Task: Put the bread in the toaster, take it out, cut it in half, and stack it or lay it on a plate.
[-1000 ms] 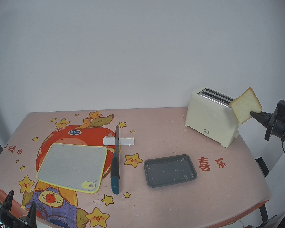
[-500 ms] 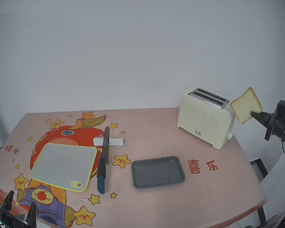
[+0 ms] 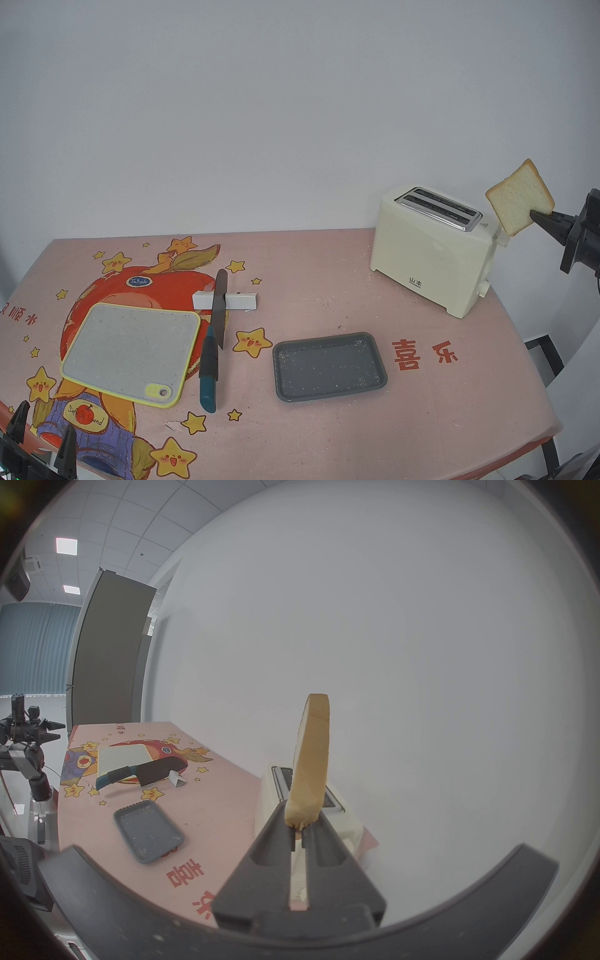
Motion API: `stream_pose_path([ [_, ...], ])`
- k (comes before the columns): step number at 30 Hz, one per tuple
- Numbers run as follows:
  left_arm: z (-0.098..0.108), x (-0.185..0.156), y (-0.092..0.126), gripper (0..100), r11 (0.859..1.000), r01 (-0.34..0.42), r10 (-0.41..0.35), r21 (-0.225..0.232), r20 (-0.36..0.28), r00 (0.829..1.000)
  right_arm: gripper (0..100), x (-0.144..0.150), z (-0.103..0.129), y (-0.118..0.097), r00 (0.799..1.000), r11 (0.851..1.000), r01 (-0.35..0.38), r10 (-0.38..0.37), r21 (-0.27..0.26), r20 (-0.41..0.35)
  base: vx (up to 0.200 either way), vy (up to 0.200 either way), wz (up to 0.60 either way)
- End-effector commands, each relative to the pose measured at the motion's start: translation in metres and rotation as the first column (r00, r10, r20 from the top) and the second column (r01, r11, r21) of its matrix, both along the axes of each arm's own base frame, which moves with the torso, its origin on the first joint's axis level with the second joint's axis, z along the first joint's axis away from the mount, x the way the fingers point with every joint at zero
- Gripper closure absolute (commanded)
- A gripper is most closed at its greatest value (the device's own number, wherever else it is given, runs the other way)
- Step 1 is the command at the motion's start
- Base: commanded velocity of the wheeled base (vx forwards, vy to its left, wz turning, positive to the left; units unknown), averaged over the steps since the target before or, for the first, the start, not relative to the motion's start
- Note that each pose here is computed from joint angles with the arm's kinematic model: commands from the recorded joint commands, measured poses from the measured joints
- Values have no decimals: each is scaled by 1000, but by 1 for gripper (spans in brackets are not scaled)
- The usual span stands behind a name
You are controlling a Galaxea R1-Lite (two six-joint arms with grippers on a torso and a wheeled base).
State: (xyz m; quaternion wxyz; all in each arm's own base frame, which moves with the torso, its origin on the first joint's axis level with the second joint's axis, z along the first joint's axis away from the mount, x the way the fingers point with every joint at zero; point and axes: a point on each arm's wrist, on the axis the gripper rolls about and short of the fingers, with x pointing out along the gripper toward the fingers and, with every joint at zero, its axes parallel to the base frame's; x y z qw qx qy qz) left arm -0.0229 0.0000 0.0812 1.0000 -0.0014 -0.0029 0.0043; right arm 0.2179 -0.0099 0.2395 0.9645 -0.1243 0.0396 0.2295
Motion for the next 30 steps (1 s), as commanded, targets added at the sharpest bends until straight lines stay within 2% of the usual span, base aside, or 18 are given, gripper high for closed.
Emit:
stream_pose_path([
  [1, -5, 0, 0, 0, 1000, -2, 2, 0, -4, 1000, 100, 17, 5, -1, 1000, 1000, -8, 8, -6, 10, 0, 0, 0],
  [7, -5, 0, 0, 0, 1000, -2, 2, 0, -4, 1000, 100, 42, 14, 2, 999, 999, -31, 31, -8, 29, 0, 0, 0],
  [16, -5, 0, 0, 0, 1000, -1, 1, 0, -4, 1000, 100, 74, 24, 20, 992, 994, -109, 109, -10, 58, 0, 0, 0],
  [18, -5, 0, 0, 0, 1000, -1, 1, 0, -4, 1000, 100, 78, 27, 22, 990, 990, -138, 138, -4, 41, 0, 0, 0],
  [23, -5, 0, 0, 0, 1000, -1, 1, 0, -4, 1000, 100, 80, 26, 24, 988, 988, -152, 152, 3, -19, 0, 0, 0],
  [30, -5, 0, 0, 0, 1000, -2, 2, 0, -4, 1000, 100, 95, 12, 32, 981, 984, -177, 177, 12, -74, 0, 0, 0],
])
